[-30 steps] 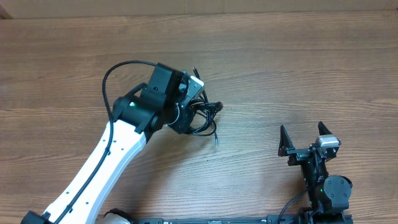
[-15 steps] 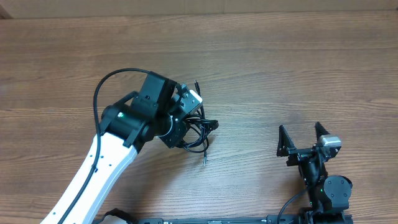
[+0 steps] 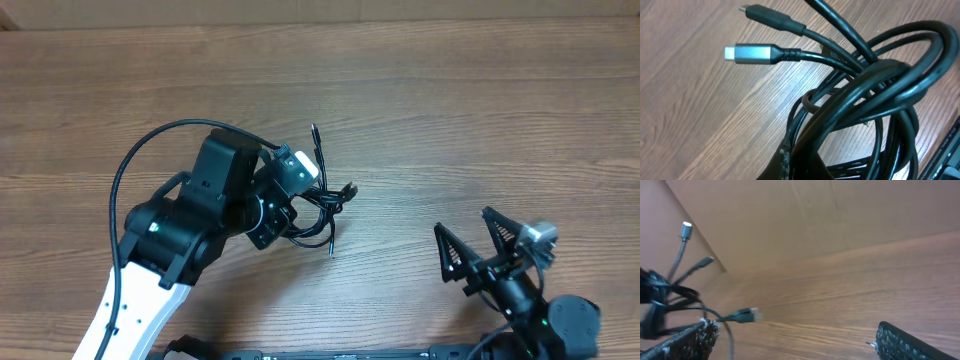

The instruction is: Untangle cables

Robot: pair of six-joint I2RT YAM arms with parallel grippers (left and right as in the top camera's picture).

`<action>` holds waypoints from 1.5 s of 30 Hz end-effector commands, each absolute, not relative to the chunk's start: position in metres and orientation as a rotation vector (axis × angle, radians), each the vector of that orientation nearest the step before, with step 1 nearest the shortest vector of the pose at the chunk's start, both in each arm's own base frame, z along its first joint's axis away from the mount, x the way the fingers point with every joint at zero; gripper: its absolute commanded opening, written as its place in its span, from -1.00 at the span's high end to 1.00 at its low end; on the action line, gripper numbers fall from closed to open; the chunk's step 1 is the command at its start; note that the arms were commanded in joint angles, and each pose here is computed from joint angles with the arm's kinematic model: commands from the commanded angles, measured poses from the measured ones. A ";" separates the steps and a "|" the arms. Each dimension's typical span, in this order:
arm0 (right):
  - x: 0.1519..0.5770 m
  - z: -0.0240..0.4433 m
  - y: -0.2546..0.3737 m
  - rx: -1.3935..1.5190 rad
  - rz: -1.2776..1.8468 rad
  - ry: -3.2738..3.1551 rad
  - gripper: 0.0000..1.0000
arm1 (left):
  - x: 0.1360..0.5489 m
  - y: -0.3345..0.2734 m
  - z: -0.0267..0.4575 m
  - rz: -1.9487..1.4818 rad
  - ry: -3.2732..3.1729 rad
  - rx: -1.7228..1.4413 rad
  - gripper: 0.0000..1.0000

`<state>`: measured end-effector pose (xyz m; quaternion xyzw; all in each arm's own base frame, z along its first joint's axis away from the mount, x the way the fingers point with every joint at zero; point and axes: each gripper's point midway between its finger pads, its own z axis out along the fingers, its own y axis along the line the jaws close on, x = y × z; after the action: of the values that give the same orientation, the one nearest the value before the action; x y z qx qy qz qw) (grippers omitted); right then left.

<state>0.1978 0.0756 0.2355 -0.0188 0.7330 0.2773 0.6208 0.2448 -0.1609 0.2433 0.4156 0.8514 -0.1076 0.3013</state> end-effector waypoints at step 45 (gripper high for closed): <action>0.135 0.345 0.177 -0.859 1.645 1.653 -0.83 | 0.221 -0.213 0.306 -0.656 1.905 1.199 0.92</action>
<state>0.1407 0.1774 0.3351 -0.3120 0.6397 0.6266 0.3176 0.2260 -0.2066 0.2882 0.4932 0.7505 -0.2276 0.3764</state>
